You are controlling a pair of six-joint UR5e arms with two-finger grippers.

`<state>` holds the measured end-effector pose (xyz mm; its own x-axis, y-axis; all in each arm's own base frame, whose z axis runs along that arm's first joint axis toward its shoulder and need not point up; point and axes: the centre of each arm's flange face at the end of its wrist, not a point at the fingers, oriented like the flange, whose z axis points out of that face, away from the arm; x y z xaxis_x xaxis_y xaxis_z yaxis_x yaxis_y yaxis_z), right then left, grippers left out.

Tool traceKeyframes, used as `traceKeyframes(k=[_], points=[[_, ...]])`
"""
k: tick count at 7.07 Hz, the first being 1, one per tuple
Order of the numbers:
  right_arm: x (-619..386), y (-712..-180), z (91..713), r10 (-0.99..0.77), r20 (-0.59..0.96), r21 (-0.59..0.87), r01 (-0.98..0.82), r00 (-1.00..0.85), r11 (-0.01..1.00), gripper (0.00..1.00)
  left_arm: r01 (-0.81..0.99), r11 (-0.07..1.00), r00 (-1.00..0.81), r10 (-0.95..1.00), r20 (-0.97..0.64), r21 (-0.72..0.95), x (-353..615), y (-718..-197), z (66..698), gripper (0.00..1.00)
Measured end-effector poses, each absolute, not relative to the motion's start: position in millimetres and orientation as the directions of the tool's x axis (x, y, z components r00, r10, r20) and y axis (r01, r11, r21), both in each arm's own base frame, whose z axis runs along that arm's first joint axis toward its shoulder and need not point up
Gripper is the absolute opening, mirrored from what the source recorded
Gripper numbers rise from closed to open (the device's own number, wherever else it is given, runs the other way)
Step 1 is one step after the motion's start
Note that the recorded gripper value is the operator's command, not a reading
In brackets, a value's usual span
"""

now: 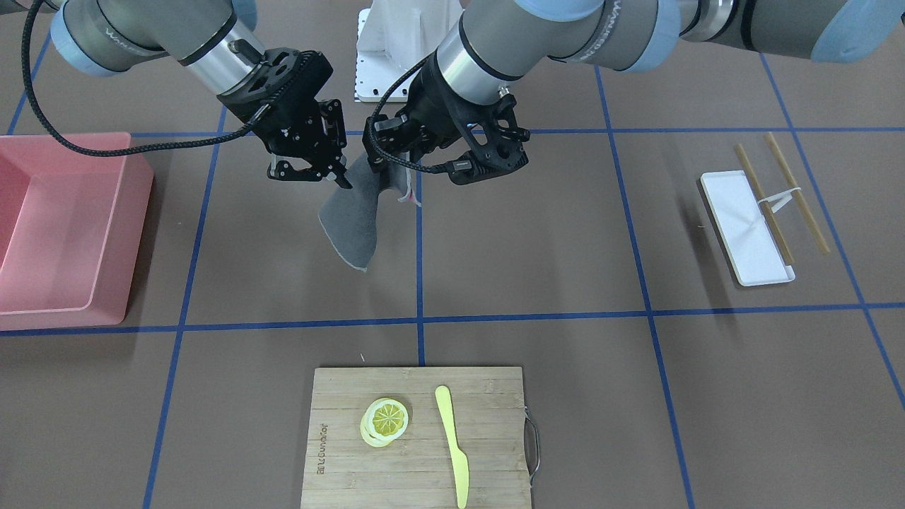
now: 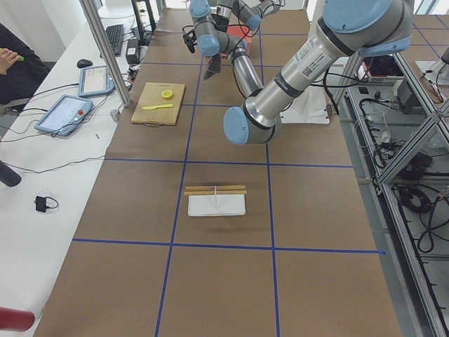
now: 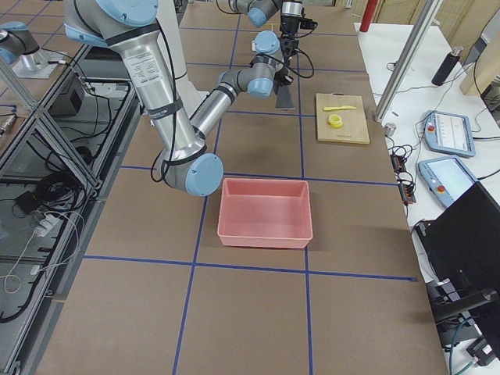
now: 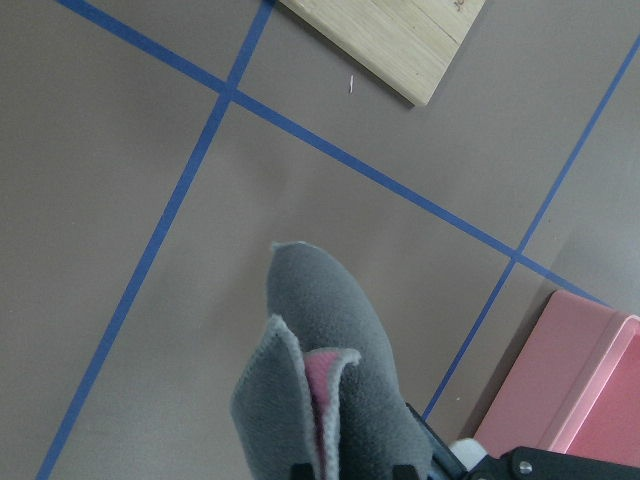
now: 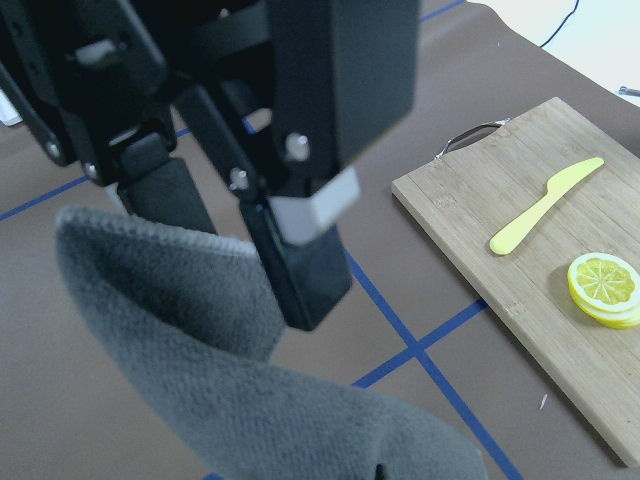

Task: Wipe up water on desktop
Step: 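Open the left gripper and withdraw it while the right gripper pulls the cloth away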

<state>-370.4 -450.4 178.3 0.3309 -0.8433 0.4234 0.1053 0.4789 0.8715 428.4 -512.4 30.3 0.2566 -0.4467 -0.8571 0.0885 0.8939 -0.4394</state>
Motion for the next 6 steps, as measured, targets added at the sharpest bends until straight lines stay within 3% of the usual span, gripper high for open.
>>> traceKeyframes(k=[3, 4, 6], points=[[-351.5, -454.5, 177.9, -0.819, 0.443, 0.847, 0.129, 0.365, 0.516, 0.00, 0.124, 0.904, 0.246, -0.428, -0.869, -0.410, 409.1, -517.1, 42.5, 0.99], [-339.4, -451.4, 173.9, -0.802, 0.455, 0.827, 0.150, 0.387, 0.542, 0.00, 0.129, 0.938, 0.260, -0.345, -0.902, -0.322, 387.9, -519.6, 68.7, 0.99], [-312.5, -455.3, 177.1, -0.751, 0.481, 0.771, 0.190, 0.453, 0.608, 0.00, 0.081, 0.993, 0.344, 0.054, -0.937, 0.087, 321.9, -526.2, 144.5, 0.99]])
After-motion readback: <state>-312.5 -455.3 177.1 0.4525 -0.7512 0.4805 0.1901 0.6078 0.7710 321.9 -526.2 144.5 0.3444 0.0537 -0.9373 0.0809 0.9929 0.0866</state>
